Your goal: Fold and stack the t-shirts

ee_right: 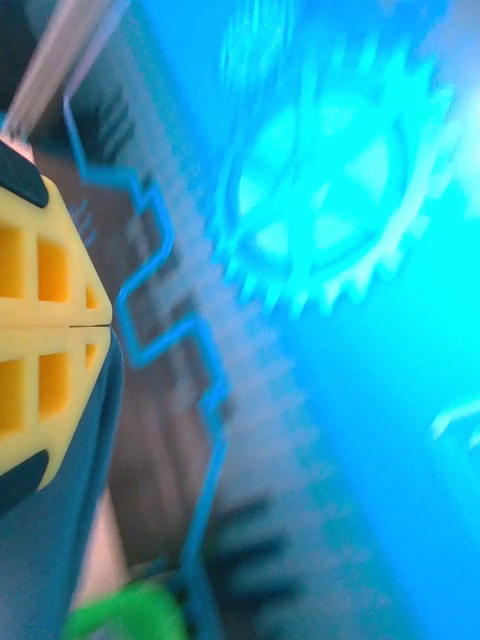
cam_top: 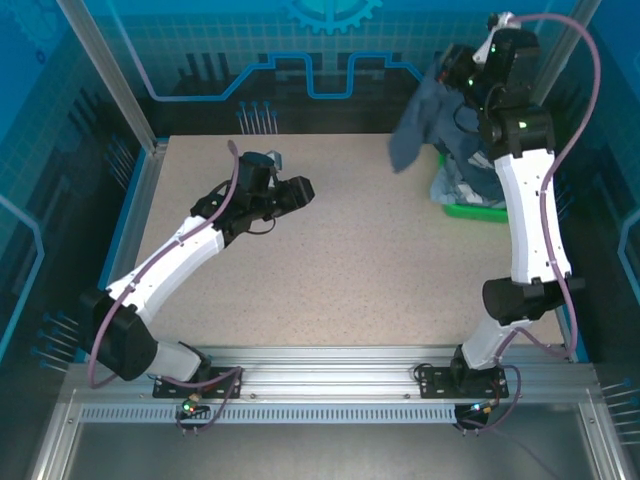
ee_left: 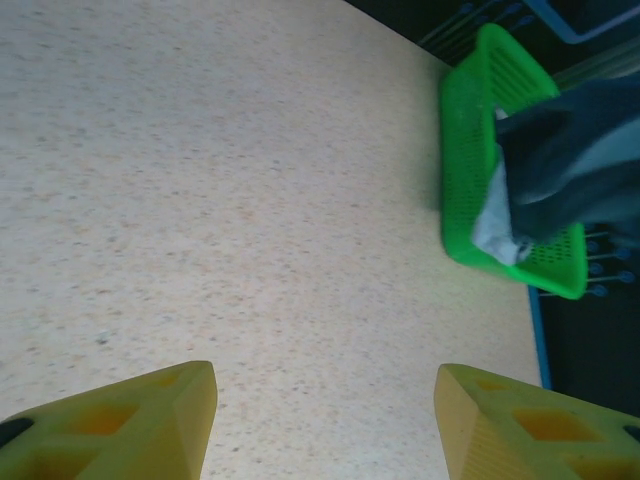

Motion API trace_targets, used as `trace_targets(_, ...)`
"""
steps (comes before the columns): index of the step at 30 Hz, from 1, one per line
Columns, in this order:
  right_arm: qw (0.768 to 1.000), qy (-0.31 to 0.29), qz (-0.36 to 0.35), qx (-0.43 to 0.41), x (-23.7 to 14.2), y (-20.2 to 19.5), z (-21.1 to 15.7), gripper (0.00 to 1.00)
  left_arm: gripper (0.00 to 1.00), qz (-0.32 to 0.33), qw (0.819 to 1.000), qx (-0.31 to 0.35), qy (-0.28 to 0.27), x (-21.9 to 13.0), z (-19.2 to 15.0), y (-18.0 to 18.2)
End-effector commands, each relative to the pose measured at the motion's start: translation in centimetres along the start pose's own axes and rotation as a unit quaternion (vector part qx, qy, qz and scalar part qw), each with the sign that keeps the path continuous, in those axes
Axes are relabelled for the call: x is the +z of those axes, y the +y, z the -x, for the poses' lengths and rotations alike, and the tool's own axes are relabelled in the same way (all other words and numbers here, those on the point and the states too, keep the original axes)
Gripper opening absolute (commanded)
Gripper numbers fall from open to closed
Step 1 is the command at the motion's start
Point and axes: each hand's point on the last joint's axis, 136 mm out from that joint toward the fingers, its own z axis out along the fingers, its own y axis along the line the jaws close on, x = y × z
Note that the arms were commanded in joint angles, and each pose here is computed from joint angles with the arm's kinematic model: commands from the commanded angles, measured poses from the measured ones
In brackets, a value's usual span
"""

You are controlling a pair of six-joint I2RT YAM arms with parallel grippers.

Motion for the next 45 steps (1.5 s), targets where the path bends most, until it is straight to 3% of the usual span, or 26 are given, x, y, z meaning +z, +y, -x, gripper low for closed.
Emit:
trace_targets(1,0.989,-0.008,0.145,-0.036,-3.4,9.3,0.6,0.00,0.61,0.073,0.996,0.011,-0.054,-3.3,2.4,1.9)
trace_targets(4,0.979,0.058,0.195,-0.028,-3.8,13.1,-3.9,0.00,0.63,0.128,0.987,-0.003,-0.101,-5.9,4.0,4.0)
trace_targets(7,0.963,0.150,0.223,-0.029,-3.3,15.3,-11.2,0.00,0.63,0.149,0.980,-0.019,-0.133,-8.2,5.1,5.3)
trace_targets(11,0.928,0.309,0.207,-0.017,-2.8,14.8,-25.3,0.00,0.62,0.166,0.974,-0.031,-0.152,-10.7,5.1,6.8)
trace_targets(13,0.899,0.400,0.180,-0.013,-3.1,13.2,-33.0,0.00,0.62,0.177,0.973,-0.043,-0.141,-11.1,4.1,7.9)
trace_targets(16,0.824,0.533,0.190,-0.001,-5.2,12.5,-43.1,0.00,0.62,0.174,0.976,-0.060,-0.120,-11.1,2.1,9.0)
trace_targets(18,0.789,0.587,0.179,-0.019,-6.6,11.9,-47.4,0.18,0.62,0.152,0.982,-0.065,-0.089,-10.2,0.2,9.1)
trace_targets(21,0.804,0.574,0.149,-0.044,-7.1,10.1,-47.4,0.44,0.61,0.107,0.992,-0.067,-0.016,-8.3,-3.1,8.6)
trace_targets(23,0.824,0.552,0.119,-0.038,-6.6,7.9,-45.8,0.53,0.60,0.093,0.992,-0.078,0.035,-7.3,-5.5,8.7)
trace_targets(28,0.863,0.504,-0.001,-0.029,-6.2,-1.7,-41.3,0.55,0.61,0.076,0.981,-0.112,0.139,-4.7,-12.0,9.2)
trace_targets(32,0.867,0.490,-0.084,-0.030,-7.8,-9.2,-39.4,0.55,0.69,0.112,0.965,-0.132,0.197,-2.8,-15.9,10.2)
trace_targets(39,0.844,0.512,-0.158,-0.019,-11.0,-15.9,-40.7,0.61,0.75,0.193,0.951,-0.144,0.192,1.9,-16.5,13.3)
trace_targets(45,0.828,0.529,-0.182,-0.025,-11.4,-17.8,-42.8,0.66,0.64,0.244,0.948,-0.134,0.154,5.2,-14.2,15.7)
